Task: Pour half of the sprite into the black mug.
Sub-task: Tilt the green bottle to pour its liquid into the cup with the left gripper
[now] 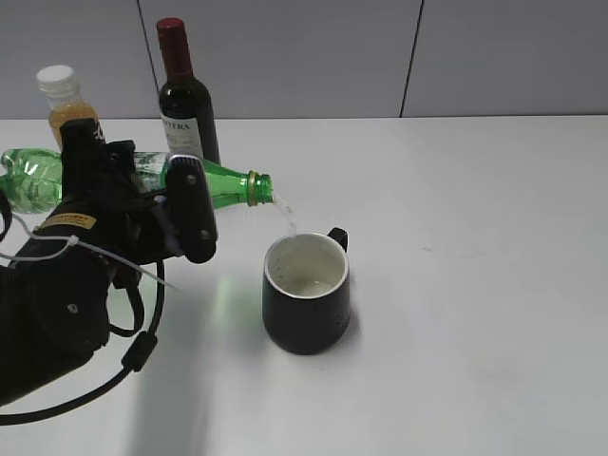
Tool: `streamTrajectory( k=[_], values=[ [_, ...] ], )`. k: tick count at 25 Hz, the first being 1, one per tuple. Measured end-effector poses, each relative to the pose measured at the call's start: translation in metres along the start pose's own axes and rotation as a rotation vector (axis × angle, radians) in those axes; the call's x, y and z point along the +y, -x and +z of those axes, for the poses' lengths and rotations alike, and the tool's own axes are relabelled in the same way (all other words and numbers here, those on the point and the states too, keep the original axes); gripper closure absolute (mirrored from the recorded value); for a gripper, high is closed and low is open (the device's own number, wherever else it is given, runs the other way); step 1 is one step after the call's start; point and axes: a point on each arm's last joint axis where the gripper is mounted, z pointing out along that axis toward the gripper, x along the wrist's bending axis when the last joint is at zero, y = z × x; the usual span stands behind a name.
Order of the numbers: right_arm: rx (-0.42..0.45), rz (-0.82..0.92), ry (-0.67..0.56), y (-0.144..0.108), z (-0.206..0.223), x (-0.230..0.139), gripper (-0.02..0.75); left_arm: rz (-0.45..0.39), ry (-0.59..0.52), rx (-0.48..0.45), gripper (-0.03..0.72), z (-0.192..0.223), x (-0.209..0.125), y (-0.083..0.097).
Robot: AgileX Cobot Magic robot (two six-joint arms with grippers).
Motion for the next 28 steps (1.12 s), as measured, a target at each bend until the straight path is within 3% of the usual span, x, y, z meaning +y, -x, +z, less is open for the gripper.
streamTrajectory(
  k=[10, 28],
  values=[
    [0.000, 0.000, 0.000, 0.0000, 0.0000, 0.0000, 0.146, 0.062, 0.019, 0.038, 0.230, 0.0000, 0.0018, -0.0035],
    [0.000, 0.000, 0.000, 0.0000, 0.0000, 0.0000, 0.146, 0.066, 0.000, 0.088, 0.230, -0.0017, 0.0011, -0.0076]
  ],
)
